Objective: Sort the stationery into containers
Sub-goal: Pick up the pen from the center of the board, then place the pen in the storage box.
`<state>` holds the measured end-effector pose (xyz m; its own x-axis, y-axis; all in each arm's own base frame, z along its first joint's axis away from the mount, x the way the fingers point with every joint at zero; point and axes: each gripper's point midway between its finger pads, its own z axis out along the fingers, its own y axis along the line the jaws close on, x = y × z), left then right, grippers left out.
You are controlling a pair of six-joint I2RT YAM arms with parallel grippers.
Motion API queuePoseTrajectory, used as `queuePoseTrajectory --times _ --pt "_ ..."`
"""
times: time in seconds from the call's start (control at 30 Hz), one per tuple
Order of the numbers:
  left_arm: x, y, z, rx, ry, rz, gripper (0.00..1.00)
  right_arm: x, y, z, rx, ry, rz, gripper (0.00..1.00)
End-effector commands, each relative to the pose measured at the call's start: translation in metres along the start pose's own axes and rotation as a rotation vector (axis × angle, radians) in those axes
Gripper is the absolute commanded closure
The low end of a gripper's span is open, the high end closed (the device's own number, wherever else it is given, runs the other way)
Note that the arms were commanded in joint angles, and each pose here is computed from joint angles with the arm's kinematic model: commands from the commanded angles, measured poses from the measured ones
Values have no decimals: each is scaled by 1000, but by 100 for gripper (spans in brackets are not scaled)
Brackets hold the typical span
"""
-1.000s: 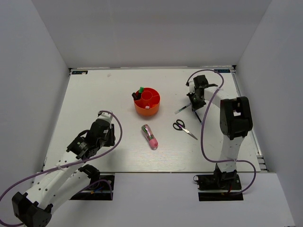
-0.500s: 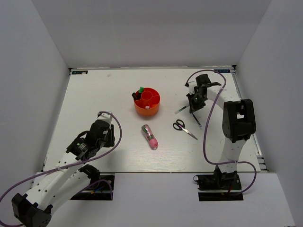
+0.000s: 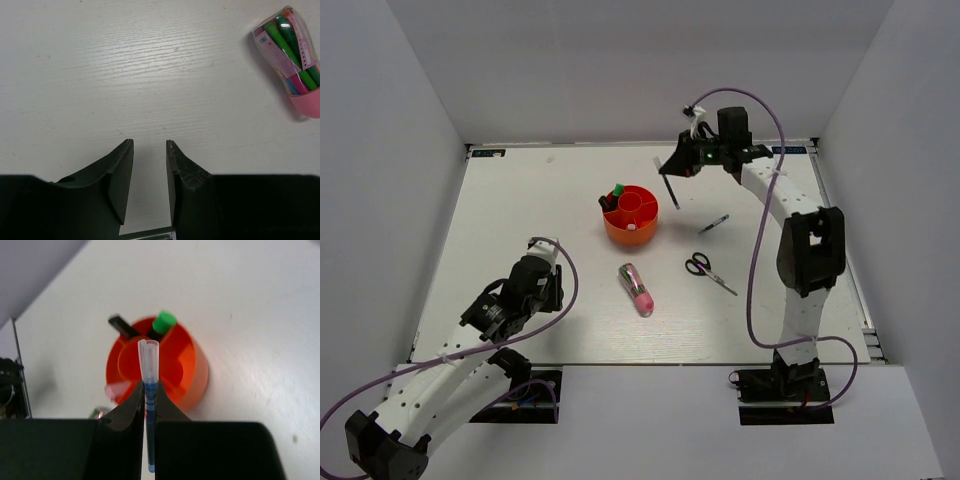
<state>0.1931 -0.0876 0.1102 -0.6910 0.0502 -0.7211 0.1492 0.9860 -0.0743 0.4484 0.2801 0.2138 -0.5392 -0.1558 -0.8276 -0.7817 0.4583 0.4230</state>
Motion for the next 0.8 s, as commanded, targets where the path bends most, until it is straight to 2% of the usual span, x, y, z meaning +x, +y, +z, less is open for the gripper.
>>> queuePoseTrajectory --times 0.0,0.03,0.07,0.13,0.33,0.77 --pt "-3 0 1 8 -17 12 57 -63 12 20 -170 -200 -79 100" --pt "-5 -1 1 11 -21 16 57 -68 12 22 -183 -217 -43 100" --pt "-4 0 2 7 -19 16 57 -81 9 29 -209 -284 -114 100" --pt "-2 0 3 8 -9 24 57 -98 6 30 -233 -373 -157 100" --pt "-1 1 5 -6 2 29 57 -110 -7 47 -251 -374 -168 100" --pt "0 3 4 -12 0 27 57 -74 10 72 -320 -329 -140 100"
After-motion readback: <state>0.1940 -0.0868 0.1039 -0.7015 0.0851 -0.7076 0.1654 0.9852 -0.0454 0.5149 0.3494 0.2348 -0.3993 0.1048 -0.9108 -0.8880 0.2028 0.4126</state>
